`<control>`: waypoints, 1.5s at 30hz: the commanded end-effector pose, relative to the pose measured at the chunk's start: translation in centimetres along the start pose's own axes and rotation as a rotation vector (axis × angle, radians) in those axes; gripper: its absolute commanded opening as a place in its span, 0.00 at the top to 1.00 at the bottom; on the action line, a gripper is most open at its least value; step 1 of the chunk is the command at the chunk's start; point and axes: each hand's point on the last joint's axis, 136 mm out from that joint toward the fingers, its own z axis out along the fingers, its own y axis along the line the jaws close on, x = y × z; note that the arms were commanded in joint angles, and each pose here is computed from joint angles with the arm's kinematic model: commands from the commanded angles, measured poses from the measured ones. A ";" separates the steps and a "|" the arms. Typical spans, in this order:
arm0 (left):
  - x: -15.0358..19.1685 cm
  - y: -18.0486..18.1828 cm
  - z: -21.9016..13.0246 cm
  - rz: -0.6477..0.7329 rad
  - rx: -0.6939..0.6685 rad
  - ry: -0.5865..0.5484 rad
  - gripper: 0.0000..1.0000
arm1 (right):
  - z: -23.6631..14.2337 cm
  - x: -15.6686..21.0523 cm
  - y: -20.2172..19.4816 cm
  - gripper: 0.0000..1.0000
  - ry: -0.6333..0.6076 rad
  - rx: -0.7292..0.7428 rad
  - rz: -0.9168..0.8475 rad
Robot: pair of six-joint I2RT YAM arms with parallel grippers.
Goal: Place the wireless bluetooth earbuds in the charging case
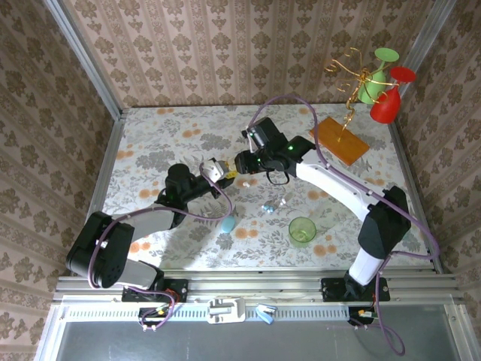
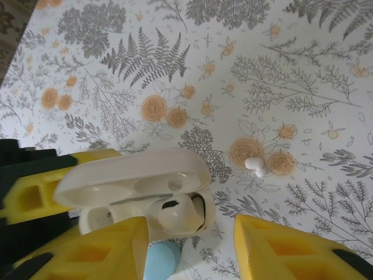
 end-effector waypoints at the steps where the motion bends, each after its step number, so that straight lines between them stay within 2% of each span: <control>1: -1.0 -0.2 0.0 0.028 0.018 -0.038 1.00 | 0.5 -0.1 0.6 0.57 0.017 -0.016 -0.004; 7: -1.1 -0.3 -0.1 0.026 0.022 -0.043 1.00 | 0.7 0.0 -0.2 0.64 0.028 0.034 -0.018; 13: -0.6 -0.5 -0.1 0.023 0.027 -0.026 1.00 | 0.3 -0.2 -0.8 0.83 0.021 0.071 -0.027; 25: 0.3 -0.6 0.1 0.005 0.034 -0.002 1.00 | -1.9 -1.6 -0.5 1.00 -0.050 0.064 -0.041; 29: 0.3 -0.6 0.1 0.004 0.033 -0.006 1.00 | -2.2 -1.7 -0.2 0.99 -0.060 0.049 -0.041; 30: 0.3 -0.6 0.1 0.002 0.034 -0.004 1.00 | -2.1 -1.6 -0.2 0.94 -0.055 0.045 -0.041; 33: 0.4 -0.7 0.2 0.004 0.038 -0.004 1.00 | -1.6 -1.4 0.1 0.67 -0.040 0.034 -0.048; 37: 0.4 -0.8 0.2 0.001 0.043 -0.007 1.00 | -0.8 -1.2 0.4 0.61 -0.024 0.017 -0.047; 45: -0.2 -0.8 0.0 0.006 0.043 -0.023 1.00 | 1.1 0.0 -0.2 0.61 0.034 0.043 -0.051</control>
